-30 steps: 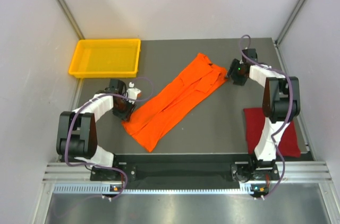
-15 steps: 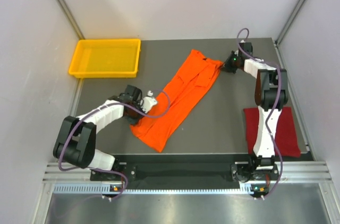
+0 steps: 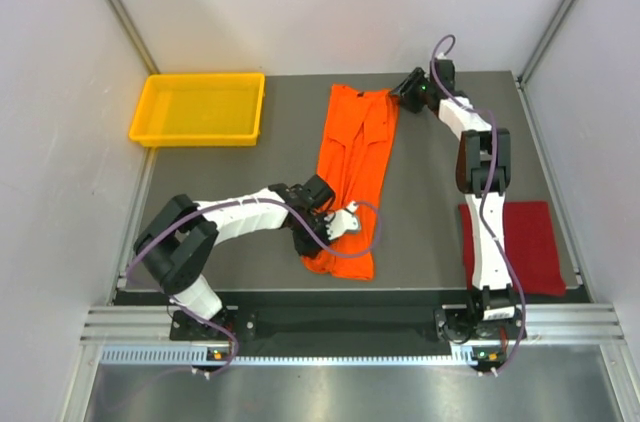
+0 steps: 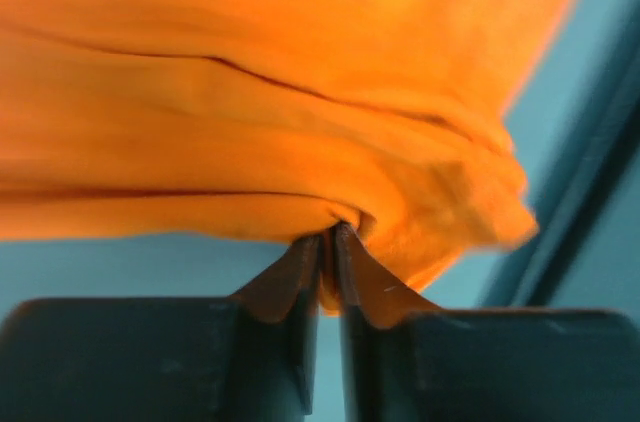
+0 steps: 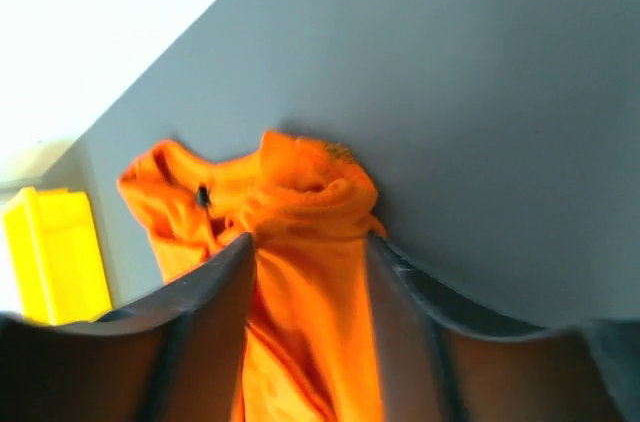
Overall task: Fold and stack the t-shirts
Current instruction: Fold the tshirt
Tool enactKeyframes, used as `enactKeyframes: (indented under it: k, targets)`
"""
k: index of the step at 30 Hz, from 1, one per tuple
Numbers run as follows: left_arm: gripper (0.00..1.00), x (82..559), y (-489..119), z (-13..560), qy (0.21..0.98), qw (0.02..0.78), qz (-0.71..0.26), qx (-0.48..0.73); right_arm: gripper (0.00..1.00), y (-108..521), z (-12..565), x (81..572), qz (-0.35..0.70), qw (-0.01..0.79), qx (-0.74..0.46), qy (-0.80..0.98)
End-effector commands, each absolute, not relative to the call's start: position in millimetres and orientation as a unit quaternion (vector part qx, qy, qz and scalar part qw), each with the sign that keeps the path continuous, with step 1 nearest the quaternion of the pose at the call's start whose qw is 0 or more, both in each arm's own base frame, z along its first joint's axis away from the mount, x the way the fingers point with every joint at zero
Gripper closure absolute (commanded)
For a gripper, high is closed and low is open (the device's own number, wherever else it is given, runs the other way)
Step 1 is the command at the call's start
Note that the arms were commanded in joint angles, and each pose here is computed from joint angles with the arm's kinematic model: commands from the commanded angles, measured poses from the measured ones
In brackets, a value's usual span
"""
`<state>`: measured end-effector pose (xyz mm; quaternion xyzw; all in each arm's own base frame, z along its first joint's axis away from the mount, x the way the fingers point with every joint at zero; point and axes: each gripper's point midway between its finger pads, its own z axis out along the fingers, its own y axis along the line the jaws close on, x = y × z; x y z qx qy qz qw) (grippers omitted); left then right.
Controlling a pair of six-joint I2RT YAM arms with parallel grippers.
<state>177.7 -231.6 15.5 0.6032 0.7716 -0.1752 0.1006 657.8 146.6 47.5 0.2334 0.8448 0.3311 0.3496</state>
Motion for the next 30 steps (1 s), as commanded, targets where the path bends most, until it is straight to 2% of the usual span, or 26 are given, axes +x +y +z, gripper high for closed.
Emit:
enactKeyframes:
  k: [1,2,3,4,7,8,9,10,11,12,13,14,16,17,18,23,26,30]
  targets:
    - [0.74,135.3,-232.0,14.8,0.761,0.045,-0.225,0.608,0.46,121.9,59.2,651.1,0.271,0.357,0.263,0.854]
    - [0.68,138.0,-225.0,16.2,0.764,0.052,-0.206,0.610,0.41,111.9,67.1,647.5,0.259,0.365,0.267,0.854]
    - [0.62,140.5,-221.5,27.0,0.765,0.070,-0.198,0.609,0.39,93.5,51.7,632.6,0.239,0.352,0.286,0.858]
    - [0.47,141.5,-215.9,29.6,0.768,0.076,-0.185,0.608,0.36,84.0,91.5,632.8,0.247,0.387,0.289,0.840]
    - [0.40,152.1,-191.8,38.8,0.792,0.090,-0.120,0.591,0.34,62.0,122.3,600.5,0.223,0.405,0.287,0.839]
    - [0.39,153.2,-186.9,42.8,0.797,0.096,-0.108,0.586,0.33,61.7,109.9,581.2,0.210,0.389,0.283,0.851]
    - [0.39,155.8,-180.6,44.8,0.806,0.099,-0.092,0.577,0.33,64.8,116.6,569.8,0.209,0.390,0.272,0.855]
    - [0.39,153.7,-174.2,45.0,0.811,0.096,-0.085,0.571,0.33,69.1,147.3,554.3,0.212,0.410,0.250,0.851]
    - [0.39,155.2,-172.4,50.7,0.813,0.110,-0.081,0.566,0.33,81.1,123.1,524.0,0.210,0.378,0.239,0.869]
    - [0.39,159.2,-168.0,53.6,0.819,0.122,-0.067,0.557,0.32,87.3,148.9,505.7,0.218,0.395,0.223,0.864]
    - [0.39,161.9,-164.2,54.4,0.822,0.132,-0.060,0.551,0.32,92.4,144.7,486.8,0.212,0.386,0.209,0.873]
    - [0.38,166.2,-163.0,62.9,0.822,0.157,-0.057,0.544,0.32,106.0,114.6,449.6,0.202,0.348,0.195,0.894]
    - [0.38,175.0,-160.4,70.6,0.823,0.190,-0.049,0.533,0.31,116.9,122.9,408.9,0.206,0.347,0.176,0.898]
    - [0.37,178.0,-161.6,79.2,0.819,0.214,-0.051,0.529,0.32,130.8,92.3,369.1,0.203,0.305,0.159,0.917]
    - [0.37,179.4,-164.3,84.3,0.815,0.228,-0.057,0.530,0.32,137.0,99.3,349.7,0.211,0.307,0.150,0.916]
    - [0.37,177.7,-183.5,103.0,0.771,0.307,-0.113,0.547,0.37,171.5,44.0,227.3,0.219,0.204,0.120,0.947]
    - [0.38,174.7,-188.1,101.9,0.754,0.324,-0.128,0.557,0.40,194.7,32.7,177.0,0.254,0.157,0.103,0.949]
    - [0.39,167.0,-198.1,95.9,0.731,0.329,-0.160,0.576,0.45,221.4,31.4,139.4,0.299,0.127,0.102,0.940]
